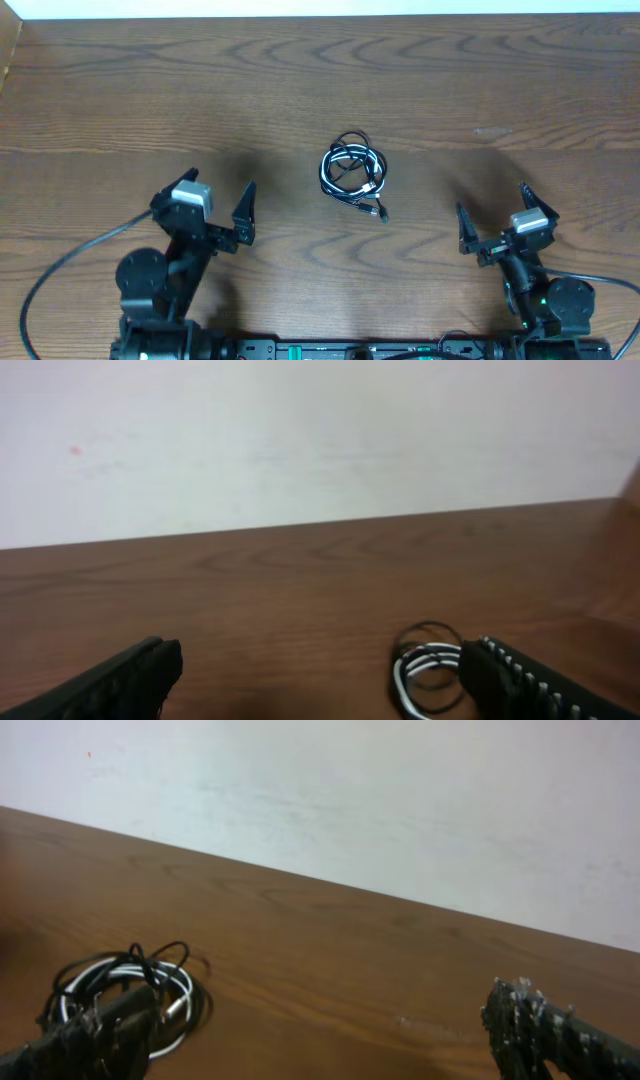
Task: Untangle cables
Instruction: 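Raise both arms and move grippers toward the cable bundle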
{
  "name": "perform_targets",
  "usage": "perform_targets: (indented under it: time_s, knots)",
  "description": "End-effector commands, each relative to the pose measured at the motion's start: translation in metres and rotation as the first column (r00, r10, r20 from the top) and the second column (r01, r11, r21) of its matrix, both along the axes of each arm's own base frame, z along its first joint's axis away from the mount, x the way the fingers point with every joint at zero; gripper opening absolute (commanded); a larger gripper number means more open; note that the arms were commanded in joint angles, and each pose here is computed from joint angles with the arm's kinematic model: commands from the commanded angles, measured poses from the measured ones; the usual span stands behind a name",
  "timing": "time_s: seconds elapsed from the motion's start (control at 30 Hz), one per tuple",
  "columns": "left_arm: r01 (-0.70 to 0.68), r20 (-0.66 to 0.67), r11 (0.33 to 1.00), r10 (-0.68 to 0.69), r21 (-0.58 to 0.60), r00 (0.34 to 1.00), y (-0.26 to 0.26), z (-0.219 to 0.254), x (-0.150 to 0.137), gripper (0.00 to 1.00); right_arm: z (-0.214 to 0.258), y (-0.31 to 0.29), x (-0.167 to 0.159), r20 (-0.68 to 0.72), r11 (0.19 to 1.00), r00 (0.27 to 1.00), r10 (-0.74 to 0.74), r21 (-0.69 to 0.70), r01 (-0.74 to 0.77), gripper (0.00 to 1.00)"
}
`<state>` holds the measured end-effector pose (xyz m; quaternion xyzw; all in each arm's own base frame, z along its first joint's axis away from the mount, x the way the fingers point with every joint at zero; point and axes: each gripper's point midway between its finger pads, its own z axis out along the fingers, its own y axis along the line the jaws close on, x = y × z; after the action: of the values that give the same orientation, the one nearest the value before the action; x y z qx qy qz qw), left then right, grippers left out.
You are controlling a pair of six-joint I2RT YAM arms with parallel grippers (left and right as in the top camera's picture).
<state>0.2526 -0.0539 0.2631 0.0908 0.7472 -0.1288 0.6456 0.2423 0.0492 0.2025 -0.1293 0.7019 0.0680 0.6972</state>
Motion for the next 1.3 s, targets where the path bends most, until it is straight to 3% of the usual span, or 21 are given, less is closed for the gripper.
perform_targets:
  time_s: [0.0,0.27,0.8,1.27]
  knots:
    - [0.073,-0.032,0.997,-0.073,-0.025,0.997,-0.012,0.008,0.006,0.94,0.024,0.006,0.002,0.001,0.999,0.999,0.037,0.015,-0.037,0.99]
    - [0.088,-0.198,0.995,-0.097,-0.052,0.975,-0.017,0.004,0.031,0.94,0.038,0.014,0.021,-0.124,0.993,0.989,0.082,0.090,-0.071,0.99]
    - [0.102,-0.528,0.994,-0.101,-0.027,0.843,-0.016,0.011,0.078,0.94,0.063,0.020,0.083,-0.342,0.987,0.930,0.134,0.131,-0.094,0.99]
    - [0.105,-0.718,0.994,-0.104,-0.043,0.688,-0.017,0.011,0.118,0.94,0.055,0.007,0.130,-0.630,0.979,0.758,0.168,0.194,-0.056,0.99]
